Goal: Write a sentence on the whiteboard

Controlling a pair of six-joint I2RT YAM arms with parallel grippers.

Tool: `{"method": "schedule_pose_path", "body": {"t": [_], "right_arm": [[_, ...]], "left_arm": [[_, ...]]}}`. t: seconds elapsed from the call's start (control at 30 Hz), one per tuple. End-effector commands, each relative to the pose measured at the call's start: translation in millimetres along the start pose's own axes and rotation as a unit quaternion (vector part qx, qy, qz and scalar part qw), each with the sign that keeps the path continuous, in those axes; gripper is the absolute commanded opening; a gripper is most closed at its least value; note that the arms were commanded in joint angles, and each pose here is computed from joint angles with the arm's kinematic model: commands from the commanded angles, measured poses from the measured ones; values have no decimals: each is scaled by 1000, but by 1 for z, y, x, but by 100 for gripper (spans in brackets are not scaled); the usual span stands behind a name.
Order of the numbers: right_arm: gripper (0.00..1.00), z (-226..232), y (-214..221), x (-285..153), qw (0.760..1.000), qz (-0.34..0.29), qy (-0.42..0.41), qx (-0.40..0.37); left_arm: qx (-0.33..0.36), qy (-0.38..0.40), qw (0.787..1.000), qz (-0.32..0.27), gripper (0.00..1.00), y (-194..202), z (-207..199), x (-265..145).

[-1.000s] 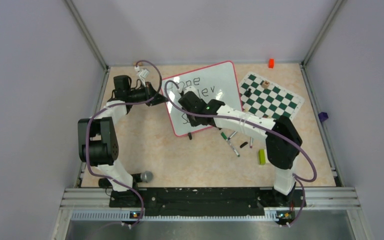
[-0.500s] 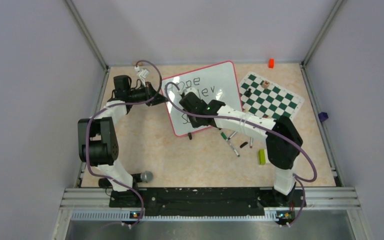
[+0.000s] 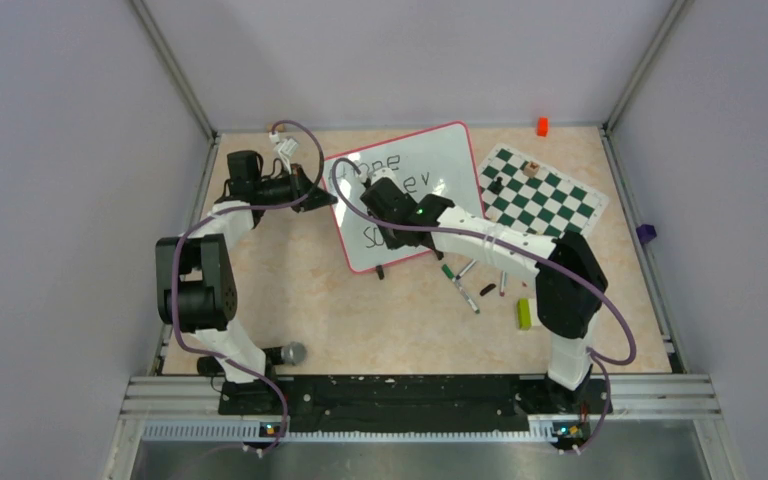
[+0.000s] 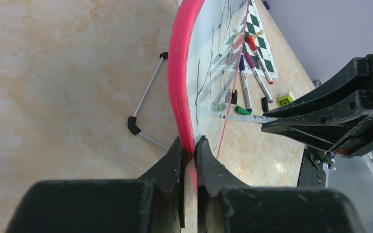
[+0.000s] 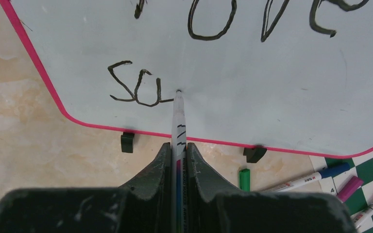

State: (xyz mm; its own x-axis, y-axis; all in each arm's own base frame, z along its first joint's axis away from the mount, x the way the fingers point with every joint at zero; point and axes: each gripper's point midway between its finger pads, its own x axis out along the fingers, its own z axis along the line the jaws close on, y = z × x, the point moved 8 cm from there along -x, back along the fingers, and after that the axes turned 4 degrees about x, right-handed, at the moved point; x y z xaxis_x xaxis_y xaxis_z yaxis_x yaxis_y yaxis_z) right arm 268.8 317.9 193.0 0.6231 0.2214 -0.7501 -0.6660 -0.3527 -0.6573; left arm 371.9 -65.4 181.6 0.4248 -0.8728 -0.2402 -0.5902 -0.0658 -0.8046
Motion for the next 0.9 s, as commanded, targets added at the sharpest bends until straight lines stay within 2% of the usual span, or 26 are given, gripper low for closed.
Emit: {"method": "schedule_pose_path", "body": {"t": [0.0, 0.2, 0.53, 0.87], "right_arm": [[0, -7, -41, -28, 997, -66, -17, 29], [0, -7, -48, -32, 996, -73, -27, 33], [0, -14, -46, -21, 997, -69, 4, 32], [0, -15, -34, 0, 998, -43, 20, 28]], "left_arm": [[40, -74, 996, 18, 0, 17, 23, 9], [40, -74, 996, 17, 0, 17, 23, 9], [41, -74, 996, 17, 0, 17, 23, 9], [40, -74, 996, 17, 0, 17, 24, 9]]}}
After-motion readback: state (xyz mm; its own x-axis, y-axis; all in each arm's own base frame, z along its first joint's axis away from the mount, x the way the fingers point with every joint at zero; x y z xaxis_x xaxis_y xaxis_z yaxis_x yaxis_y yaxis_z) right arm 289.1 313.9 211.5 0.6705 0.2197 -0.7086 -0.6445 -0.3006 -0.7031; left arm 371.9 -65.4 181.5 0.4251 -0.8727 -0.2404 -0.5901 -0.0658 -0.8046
